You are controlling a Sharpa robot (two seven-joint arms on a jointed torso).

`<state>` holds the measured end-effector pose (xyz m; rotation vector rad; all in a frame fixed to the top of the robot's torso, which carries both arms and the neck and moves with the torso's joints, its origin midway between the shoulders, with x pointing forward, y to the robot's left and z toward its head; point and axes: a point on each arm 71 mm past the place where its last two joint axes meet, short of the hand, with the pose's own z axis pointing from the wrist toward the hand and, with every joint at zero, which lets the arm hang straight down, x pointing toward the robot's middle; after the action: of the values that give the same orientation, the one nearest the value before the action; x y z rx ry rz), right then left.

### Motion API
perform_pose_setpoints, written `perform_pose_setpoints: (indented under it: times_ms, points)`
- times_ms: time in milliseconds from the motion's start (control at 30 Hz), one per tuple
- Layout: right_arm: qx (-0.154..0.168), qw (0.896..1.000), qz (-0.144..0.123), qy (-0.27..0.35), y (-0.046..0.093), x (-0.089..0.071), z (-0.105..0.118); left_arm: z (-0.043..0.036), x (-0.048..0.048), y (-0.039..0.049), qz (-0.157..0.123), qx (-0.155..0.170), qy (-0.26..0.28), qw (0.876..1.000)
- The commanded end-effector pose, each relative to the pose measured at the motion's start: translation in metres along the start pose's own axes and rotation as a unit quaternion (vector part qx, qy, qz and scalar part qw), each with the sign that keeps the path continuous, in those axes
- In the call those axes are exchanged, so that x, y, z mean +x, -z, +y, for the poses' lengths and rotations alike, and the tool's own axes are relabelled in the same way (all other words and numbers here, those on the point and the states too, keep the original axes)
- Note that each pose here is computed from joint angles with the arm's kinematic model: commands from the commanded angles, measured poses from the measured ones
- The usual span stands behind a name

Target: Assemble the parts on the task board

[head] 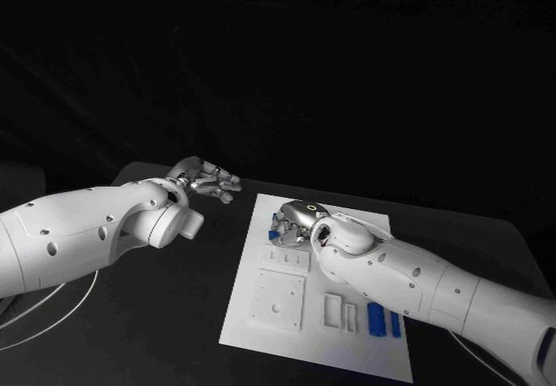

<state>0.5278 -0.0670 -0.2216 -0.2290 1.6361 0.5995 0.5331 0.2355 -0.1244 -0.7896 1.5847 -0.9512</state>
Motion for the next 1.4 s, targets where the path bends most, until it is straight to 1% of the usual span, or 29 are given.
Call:
perform_pose_setpoints:
  times_ms: [33,400,633,1033,1400]
  points:
    - [-0.001,1.000,0.012,0.006,0.000,0.005,0.000,-0.0029,0.0007,-0.0004,0.001,0.006,0.003,1.000]
    - [0.001,1.000,0.016,0.009,0.000,0.009,-0.001,-0.0031,0.0013,-0.0005,0.003,0.006,0.003,1.000]
    - [0.002,1.000,0.011,0.009,0.001,0.008,-0.002,-0.0030,0.0009,-0.0004,0.004,0.006,0.003,1.000]
    - [-0.001,1.000,-0.024,0.000,0.002,0.002,0.000,-0.0020,-0.0007,-0.0007,0.007,0.006,0.004,1.000]
    - [-0.009,0.998,-0.054,-0.012,0.007,-0.005,0.004,0.0013,-0.0013,0.0004,0.020,0.003,0.003,1.000]
